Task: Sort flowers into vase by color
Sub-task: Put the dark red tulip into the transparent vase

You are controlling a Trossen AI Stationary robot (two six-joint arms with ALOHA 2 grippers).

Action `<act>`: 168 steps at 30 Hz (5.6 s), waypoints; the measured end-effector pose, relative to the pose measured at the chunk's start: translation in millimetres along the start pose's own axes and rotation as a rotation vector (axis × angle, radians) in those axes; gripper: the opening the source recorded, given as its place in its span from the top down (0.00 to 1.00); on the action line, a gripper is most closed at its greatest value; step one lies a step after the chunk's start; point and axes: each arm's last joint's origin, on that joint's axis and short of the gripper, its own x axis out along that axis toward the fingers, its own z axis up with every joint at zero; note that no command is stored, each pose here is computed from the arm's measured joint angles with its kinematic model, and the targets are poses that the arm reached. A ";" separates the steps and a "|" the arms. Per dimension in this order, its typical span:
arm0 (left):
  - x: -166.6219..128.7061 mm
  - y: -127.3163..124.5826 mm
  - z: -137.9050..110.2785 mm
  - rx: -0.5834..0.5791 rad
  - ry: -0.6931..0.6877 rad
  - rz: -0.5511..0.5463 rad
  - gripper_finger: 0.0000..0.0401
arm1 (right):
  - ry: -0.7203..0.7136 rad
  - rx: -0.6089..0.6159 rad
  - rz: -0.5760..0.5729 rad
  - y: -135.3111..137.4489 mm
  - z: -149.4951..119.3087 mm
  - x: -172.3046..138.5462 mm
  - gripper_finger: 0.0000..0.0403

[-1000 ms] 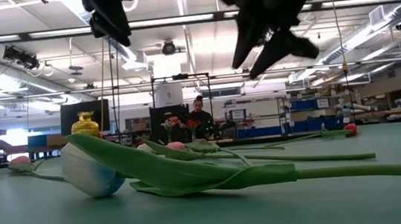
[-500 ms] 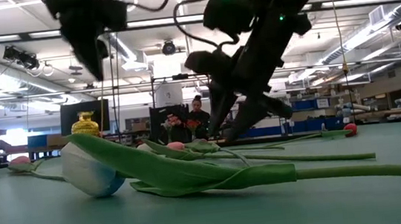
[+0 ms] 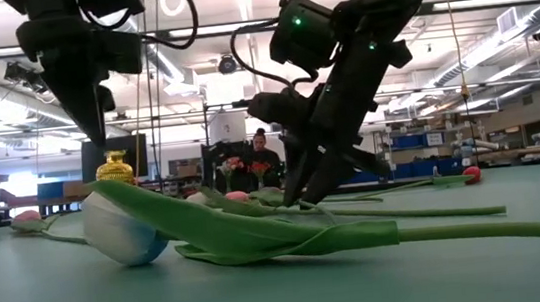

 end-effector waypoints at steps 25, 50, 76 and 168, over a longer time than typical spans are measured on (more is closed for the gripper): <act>-14.6 -28.6 47.3 -0.069 -0.564 -0.235 0.57 | -0.415 -0.214 0.243 38.6 28.4 -132.9 0.98; -69.2 -34.1 104.0 0.013 -1.267 -0.447 0.57 | -0.729 -0.515 0.415 56.8 18.4 -222.3 0.98; -71.8 -27.3 125.1 0.094 -1.233 -0.587 0.97 | -0.608 -0.688 0.567 53.0 25.2 -219.9 0.56; -153.8 -13.6 49.8 0.238 -1.268 -0.480 0.46 | -0.265 -1.258 1.415 22.4 -94.0 -366.9 0.99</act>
